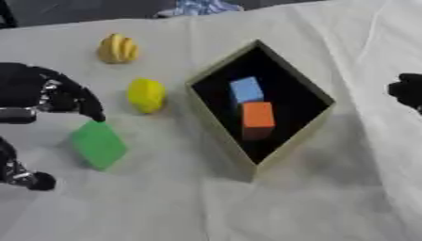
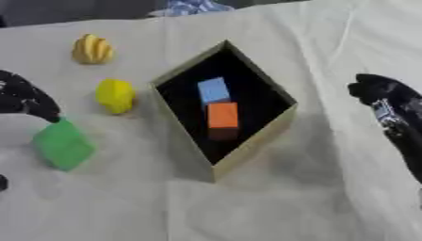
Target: Pick up objects on the table and place them in the box.
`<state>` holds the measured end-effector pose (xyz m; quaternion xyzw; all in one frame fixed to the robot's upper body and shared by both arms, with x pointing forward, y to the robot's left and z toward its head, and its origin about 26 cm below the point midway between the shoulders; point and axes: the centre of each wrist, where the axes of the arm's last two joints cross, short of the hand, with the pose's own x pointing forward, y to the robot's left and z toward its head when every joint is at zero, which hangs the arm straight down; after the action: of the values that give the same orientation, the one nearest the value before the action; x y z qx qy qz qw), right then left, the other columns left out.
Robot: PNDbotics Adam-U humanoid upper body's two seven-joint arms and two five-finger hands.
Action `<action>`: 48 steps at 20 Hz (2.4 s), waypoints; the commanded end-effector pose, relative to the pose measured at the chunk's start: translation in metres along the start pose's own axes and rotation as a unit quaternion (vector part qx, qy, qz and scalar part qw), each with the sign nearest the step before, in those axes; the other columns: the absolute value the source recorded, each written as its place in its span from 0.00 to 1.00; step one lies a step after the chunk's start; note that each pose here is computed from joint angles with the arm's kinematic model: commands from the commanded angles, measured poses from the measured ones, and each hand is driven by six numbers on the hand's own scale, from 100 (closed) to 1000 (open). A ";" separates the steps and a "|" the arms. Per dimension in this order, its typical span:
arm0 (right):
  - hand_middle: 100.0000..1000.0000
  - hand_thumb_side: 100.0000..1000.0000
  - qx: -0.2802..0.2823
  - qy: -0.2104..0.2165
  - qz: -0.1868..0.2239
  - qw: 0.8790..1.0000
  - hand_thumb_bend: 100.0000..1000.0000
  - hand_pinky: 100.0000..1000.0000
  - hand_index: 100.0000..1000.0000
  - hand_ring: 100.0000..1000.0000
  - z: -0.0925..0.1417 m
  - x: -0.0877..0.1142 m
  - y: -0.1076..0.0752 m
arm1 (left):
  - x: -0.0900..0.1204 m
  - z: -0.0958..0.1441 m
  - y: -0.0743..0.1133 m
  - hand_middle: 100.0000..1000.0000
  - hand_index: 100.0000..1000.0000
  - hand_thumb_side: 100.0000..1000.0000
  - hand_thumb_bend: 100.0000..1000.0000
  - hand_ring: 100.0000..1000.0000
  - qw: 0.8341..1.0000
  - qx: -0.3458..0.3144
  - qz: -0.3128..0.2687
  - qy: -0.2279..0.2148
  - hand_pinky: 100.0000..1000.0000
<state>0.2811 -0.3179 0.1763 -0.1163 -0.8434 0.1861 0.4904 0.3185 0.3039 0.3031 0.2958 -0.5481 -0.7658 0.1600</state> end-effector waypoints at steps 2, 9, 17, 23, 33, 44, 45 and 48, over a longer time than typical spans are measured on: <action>0.73 0.74 -0.002 -0.013 0.008 1.000 0.00 0.92 0.83 0.83 -0.001 0.007 -0.003 | -0.018 0.001 0.002 0.79 0.87 0.15 0.65 0.81 0.999 0.009 -0.025 0.021 0.83; 0.73 0.75 -0.003 -0.012 0.006 1.000 0.00 0.92 0.83 0.83 0.000 0.006 -0.002 | -0.044 -0.016 -0.009 0.81 0.89 0.16 0.68 0.83 0.999 -0.010 -0.025 0.033 0.84; 0.73 0.75 -0.005 -0.011 0.005 1.000 0.00 0.92 0.83 0.83 0.000 0.006 -0.002 | -0.063 -0.037 -0.017 0.80 0.87 0.10 0.65 0.81 0.999 -0.031 0.000 0.014 0.83; 0.73 0.76 -0.005 -0.011 0.004 1.000 0.00 0.92 0.83 0.83 -0.001 0.006 -0.001 | -0.065 -0.050 -0.014 0.79 0.87 0.10 0.63 0.80 1.000 -0.022 0.010 -0.016 0.83; 0.73 0.76 -0.005 -0.008 0.005 1.000 0.00 0.92 0.83 0.83 0.000 0.006 -0.002 | -0.059 -0.040 -0.007 0.78 0.85 0.04 0.61 0.80 0.997 -0.067 0.009 -0.030 0.83; 0.73 0.76 -0.003 -0.006 0.001 1.000 0.00 0.92 0.83 0.83 0.000 0.005 -0.001 | -0.038 -0.040 0.006 0.77 0.84 0.08 0.60 0.78 0.994 -0.086 0.019 -0.063 0.82; 0.73 0.76 -0.003 -0.006 0.000 1.000 0.00 0.92 0.83 0.83 0.001 0.005 -0.001 | -0.039 -0.041 0.004 0.76 0.84 0.08 0.60 0.78 0.994 -0.091 0.024 -0.062 0.82; 0.73 0.76 -0.005 -0.007 -0.001 1.000 0.00 0.92 0.83 0.83 0.001 0.005 0.000 | -0.041 -0.047 -0.003 0.73 0.84 0.09 0.59 0.77 0.992 -0.107 0.037 -0.061 0.81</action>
<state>0.2805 -0.3153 0.1716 -0.1096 -0.8420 0.1776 0.4975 0.3808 0.2885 0.2925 0.2174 -0.5178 -0.8010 0.2073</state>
